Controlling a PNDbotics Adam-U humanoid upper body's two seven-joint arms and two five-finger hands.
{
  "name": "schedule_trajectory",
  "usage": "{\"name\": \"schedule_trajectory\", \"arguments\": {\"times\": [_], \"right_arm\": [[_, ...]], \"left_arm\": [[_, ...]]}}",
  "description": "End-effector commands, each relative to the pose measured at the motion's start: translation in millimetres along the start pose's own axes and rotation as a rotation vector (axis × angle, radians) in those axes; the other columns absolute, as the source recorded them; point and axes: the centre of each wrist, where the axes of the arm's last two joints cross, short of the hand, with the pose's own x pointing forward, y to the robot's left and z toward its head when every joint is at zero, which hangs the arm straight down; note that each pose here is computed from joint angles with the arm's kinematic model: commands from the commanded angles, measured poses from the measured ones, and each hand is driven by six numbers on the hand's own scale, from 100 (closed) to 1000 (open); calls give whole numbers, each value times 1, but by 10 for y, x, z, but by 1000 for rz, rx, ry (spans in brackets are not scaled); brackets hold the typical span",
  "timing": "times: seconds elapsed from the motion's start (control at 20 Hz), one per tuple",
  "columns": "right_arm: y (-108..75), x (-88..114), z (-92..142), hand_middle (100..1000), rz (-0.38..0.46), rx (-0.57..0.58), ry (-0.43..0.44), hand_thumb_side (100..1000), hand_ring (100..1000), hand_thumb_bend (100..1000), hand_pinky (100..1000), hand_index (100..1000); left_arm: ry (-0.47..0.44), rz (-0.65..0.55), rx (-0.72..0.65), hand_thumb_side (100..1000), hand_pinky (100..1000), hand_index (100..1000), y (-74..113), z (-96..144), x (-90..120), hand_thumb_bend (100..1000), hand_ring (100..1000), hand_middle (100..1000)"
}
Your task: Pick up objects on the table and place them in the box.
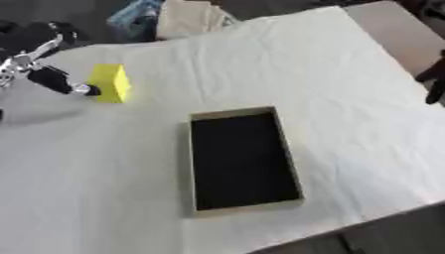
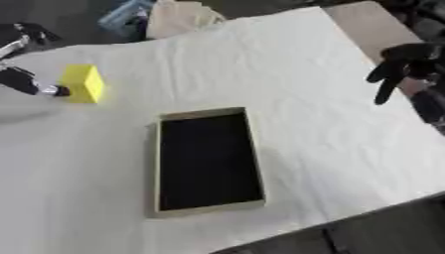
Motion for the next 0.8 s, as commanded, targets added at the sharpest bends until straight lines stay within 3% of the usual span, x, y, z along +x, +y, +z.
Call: {"name": "schedule_trajectory", "arguments": {"times": [0.05,0.8], "right_arm": [[-78,38,-20,677,62,76,-60,613,531,100,742,901],[-70,20,-34,673,57,83,-64,620,530,100,744,901]], "left_arm": [[8,-27,5,473,836,878,132,27,-61,762,776,777],[27,-38,77,399,837,879,80,28,-53,724,778,782]]}}
